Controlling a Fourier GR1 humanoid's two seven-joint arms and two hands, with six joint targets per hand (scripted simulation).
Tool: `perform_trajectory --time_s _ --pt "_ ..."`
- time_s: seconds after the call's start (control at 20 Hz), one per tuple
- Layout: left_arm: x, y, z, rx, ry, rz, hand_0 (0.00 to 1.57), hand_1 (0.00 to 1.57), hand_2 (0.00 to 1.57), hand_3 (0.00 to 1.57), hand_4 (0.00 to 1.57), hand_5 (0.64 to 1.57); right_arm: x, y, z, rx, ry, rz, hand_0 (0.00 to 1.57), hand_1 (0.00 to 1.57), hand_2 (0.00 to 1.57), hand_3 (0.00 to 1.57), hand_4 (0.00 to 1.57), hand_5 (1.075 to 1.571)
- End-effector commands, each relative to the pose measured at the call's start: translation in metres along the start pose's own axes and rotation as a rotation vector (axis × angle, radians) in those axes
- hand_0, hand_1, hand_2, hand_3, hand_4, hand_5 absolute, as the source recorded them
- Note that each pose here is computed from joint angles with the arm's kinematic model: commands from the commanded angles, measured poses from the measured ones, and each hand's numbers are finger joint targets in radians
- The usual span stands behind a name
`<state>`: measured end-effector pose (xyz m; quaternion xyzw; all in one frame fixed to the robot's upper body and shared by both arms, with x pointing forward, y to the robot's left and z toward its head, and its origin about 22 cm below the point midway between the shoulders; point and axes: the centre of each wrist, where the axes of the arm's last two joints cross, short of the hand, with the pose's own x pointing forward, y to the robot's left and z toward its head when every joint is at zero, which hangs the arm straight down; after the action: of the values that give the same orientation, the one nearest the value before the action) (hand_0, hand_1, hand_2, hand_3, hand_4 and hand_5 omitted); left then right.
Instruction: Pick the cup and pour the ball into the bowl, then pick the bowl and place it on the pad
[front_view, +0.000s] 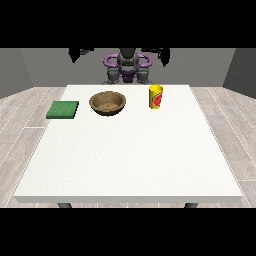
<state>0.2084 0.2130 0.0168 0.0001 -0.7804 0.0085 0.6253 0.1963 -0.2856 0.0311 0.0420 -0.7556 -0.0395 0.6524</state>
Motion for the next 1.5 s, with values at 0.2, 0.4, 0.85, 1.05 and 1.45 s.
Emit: perform_trajectory --time_s 0.2,0.4,0.85,1.05,1.45 --pt "-0.038 -0.009 -0.032 0.022 -0.085 -0.066 0.0 0.0 0.0 0.0 0.0 1.497 -0.019 -0.018 -0.014 0.034 -0.078 0.008 0.0 0.0 0.0 0.0 0.29 1.571" --pt "-0.044 -0.004 -0.051 0.051 -0.173 -0.094 0.0 0.0 0.0 0.0 0.0 1.477 -0.021 -0.057 -0.021 0.049 -0.148 0.01 0.0 0.0 0.0 0.0 0.26 1.569" --pt "-0.091 0.018 -0.062 0.084 -0.116 -0.141 0.0 0.0 0.0 0.0 0.0 1.45 -0.03 -0.066 -0.029 0.056 -0.112 0.027 0.0 0.0 0.0 0.0 0.27 1.571" --pt "-0.108 0.034 -0.068 0.118 -0.124 -0.149 0.0 0.0 0.0 0.0 0.0 1.499 -0.032 -0.06 -0.028 0.078 -0.143 0.034 0.0 0.0 0.0 0.0 0.24 1.57" --pt "-0.128 0.019 -0.063 0.185 -0.191 -0.376 1.3 1.3 1.57 1.57 1.15 1.561 -0.008 -0.093 -0.033 0.121 -0.211 0.006 0.0 0.0 0.0 0.0 0.22 1.57"
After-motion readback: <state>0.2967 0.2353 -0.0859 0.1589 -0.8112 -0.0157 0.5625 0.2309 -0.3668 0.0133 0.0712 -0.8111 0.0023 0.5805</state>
